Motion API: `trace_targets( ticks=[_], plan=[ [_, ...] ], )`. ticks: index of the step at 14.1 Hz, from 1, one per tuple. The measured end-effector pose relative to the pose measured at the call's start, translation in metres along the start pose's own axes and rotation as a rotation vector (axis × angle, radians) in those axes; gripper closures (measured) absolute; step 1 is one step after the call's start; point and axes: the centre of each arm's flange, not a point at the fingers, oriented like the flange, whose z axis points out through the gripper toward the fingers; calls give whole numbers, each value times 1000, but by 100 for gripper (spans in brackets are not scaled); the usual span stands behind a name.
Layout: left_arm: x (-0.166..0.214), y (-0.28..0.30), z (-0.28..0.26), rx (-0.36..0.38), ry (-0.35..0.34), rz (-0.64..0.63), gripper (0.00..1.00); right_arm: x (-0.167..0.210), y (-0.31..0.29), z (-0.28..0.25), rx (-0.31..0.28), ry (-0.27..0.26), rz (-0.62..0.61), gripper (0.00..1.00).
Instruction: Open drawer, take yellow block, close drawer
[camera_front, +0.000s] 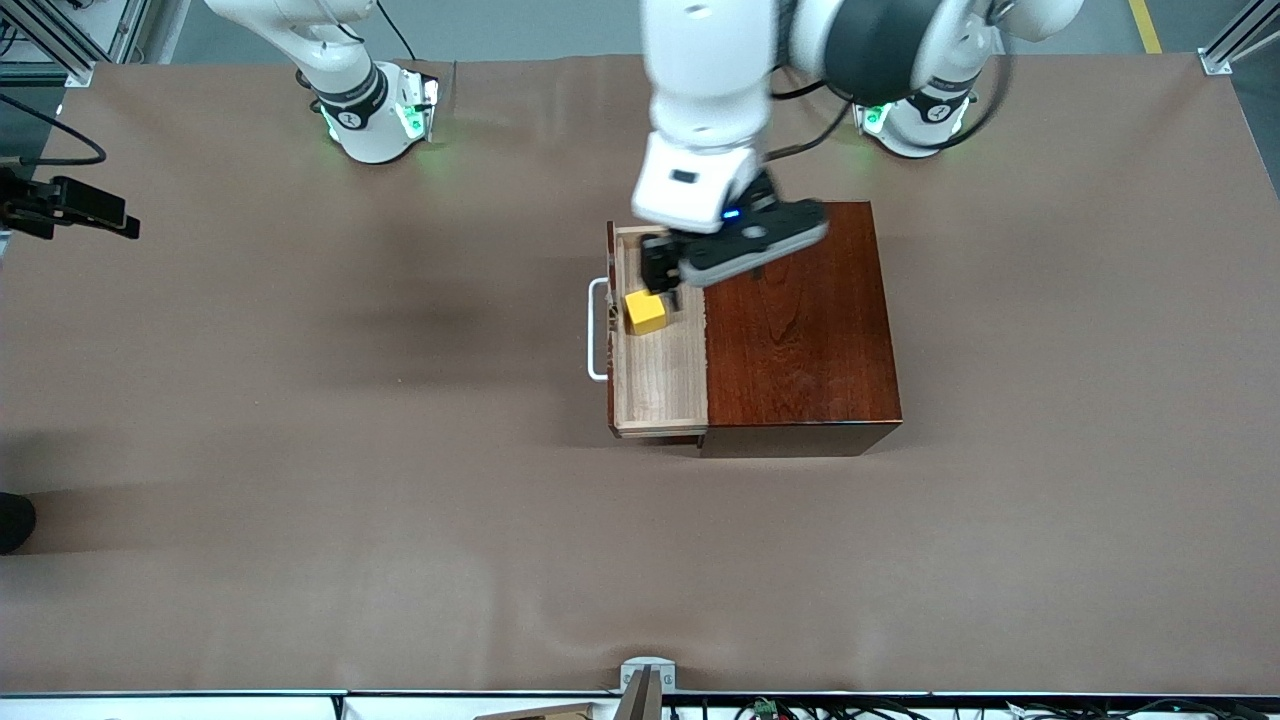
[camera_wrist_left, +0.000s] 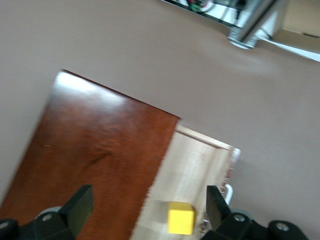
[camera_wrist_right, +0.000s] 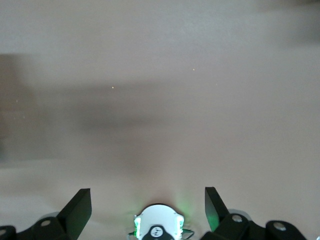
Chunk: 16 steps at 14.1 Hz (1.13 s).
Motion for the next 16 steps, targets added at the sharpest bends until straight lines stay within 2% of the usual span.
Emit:
trace_targets(
  ticks=[5, 10, 14, 16],
  plan=[
    [45, -61, -26, 65, -31, -33, 0, 6, -15, 9, -8, -21, 223, 0],
    [96, -133, -36, 138, -94, 68, 0, 13, -69, 25, -36, -44, 381, 0],
    [123, -190, -49, 155, -130, 139, 0, 22, -104, 44, -57, -73, 524, 0],
    [130, -214, -51, 160, -145, 170, 0, 24, -130, 52, -70, -68, 591, 0]
  ],
)
